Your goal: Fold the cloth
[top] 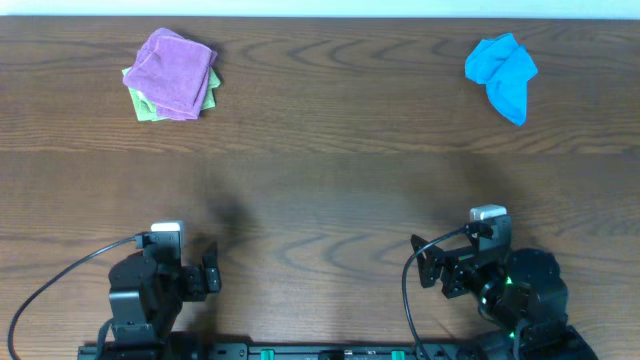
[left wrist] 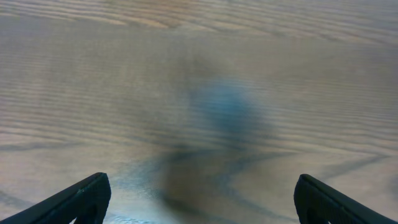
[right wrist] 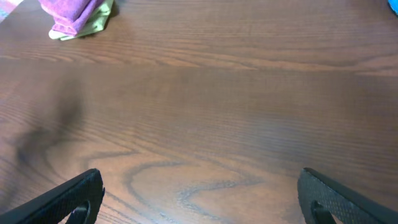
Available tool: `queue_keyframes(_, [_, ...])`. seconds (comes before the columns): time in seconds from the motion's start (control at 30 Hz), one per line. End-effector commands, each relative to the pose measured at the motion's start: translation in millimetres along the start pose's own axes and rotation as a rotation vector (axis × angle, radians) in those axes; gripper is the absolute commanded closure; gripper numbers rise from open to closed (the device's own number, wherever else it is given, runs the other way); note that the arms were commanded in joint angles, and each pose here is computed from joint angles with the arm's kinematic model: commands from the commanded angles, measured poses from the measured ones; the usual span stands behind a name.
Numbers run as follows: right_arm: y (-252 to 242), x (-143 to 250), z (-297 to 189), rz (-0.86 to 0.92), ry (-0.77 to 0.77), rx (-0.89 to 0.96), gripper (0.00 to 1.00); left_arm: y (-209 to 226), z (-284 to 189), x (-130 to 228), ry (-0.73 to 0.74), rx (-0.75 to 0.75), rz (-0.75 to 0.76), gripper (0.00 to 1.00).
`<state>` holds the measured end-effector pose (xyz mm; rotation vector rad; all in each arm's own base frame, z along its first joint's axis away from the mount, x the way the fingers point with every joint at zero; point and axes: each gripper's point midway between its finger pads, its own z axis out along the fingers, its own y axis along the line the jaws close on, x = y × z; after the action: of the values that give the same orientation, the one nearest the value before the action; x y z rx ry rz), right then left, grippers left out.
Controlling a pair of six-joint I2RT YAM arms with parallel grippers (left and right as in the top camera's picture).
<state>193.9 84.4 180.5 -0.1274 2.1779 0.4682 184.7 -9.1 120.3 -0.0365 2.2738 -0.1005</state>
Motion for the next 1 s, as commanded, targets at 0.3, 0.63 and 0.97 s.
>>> queue_keyframes(0.3, [-1, 0, 0, 0.016, -0.005, 0.005, 0.01, 10, 11, 28, -0.019, -0.045, 0.005, 0.05])
queue_keyframes(0.63, [-1, 0, 0, 0.016, -0.005, 0.005, 0.01, 14, 9, 48, 0.020, -0.067, 0.011, 0.04])
queue_keyframes(0.97, [-1, 0, 0, 0.016, -0.005, 0.005, 0.01, 14, 8, 57, 0.049, -0.068, 0.009, 0.05])
